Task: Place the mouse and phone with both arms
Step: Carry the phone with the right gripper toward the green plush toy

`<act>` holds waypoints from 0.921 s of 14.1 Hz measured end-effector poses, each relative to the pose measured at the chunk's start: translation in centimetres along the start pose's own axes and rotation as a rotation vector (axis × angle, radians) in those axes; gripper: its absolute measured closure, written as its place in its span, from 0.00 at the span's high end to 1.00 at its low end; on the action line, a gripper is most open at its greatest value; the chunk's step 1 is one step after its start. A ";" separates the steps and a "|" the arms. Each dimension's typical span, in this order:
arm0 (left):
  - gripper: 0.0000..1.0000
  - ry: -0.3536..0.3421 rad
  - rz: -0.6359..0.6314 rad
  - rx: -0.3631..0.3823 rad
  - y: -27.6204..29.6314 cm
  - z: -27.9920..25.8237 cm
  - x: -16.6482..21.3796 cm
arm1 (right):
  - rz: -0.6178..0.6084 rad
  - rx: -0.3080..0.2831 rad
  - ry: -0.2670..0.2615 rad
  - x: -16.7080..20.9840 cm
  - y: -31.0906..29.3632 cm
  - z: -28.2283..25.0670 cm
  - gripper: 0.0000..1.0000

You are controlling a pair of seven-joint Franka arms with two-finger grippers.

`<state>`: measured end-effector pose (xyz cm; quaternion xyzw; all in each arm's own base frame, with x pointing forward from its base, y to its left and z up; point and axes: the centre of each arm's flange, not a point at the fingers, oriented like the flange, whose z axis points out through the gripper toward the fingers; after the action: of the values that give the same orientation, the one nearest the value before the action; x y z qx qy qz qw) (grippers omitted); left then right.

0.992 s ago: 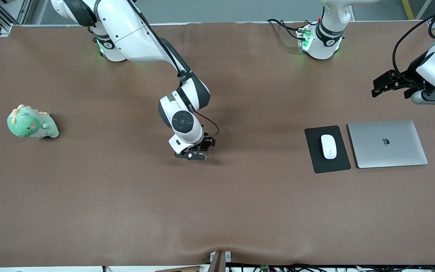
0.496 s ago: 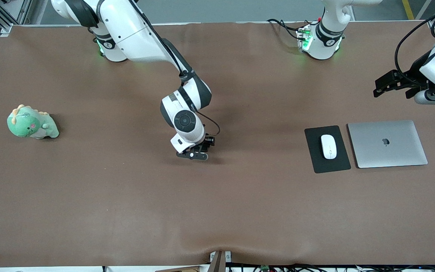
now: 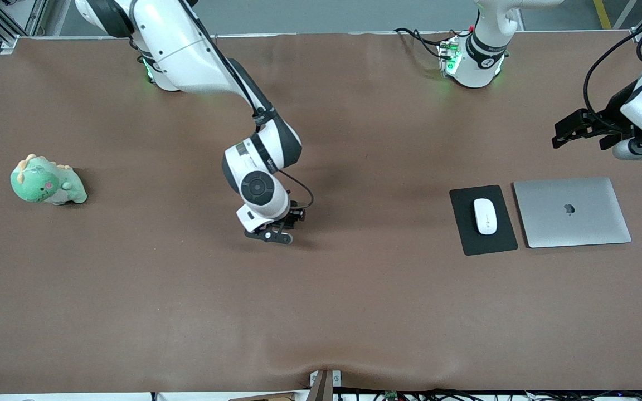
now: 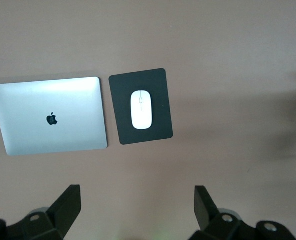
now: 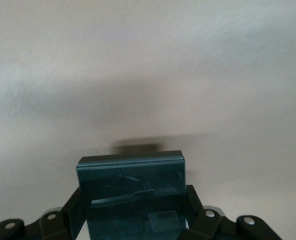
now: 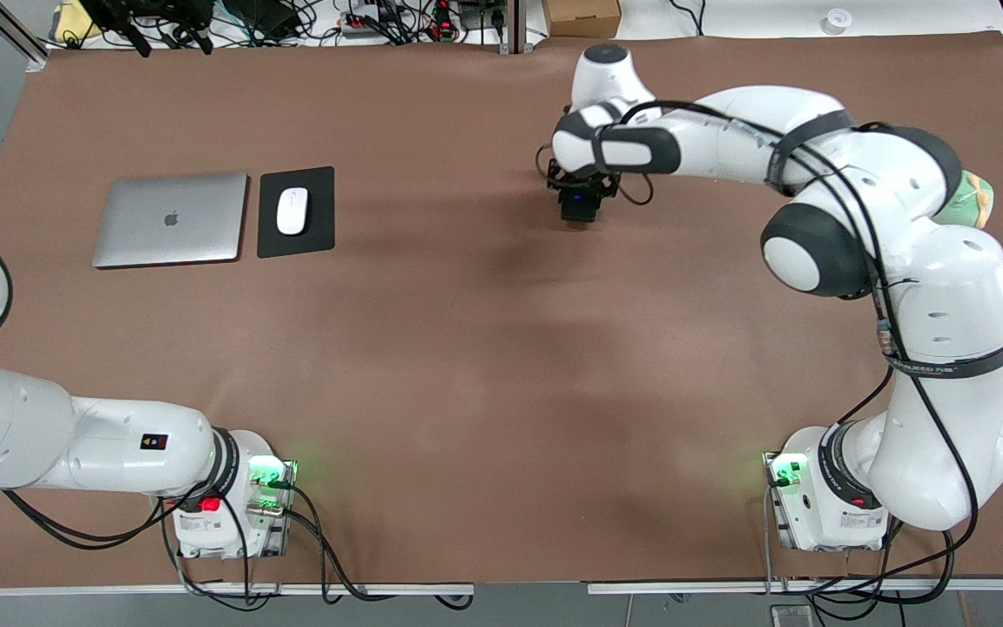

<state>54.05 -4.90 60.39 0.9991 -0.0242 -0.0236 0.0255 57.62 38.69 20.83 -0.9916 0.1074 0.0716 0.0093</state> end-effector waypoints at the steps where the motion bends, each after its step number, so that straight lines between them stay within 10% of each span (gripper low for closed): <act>1: 1.00 -0.001 0.003 0.000 0.1 0.1 0.1 | 0.014 0.004 -0.003 0.6 0.8 -1.2 0.81; 13: 1.00 0.008 -0.015 0.050 -1.5 -0.3 0.2 | -0.038 -0.008 -0.071 6.1 19.6 -7.8 0.81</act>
<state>54.34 -3.42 60.62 0.9997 -0.0169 -0.0192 0.0006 60.45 18.02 27.65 -0.9903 0.0880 0.1070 0.0107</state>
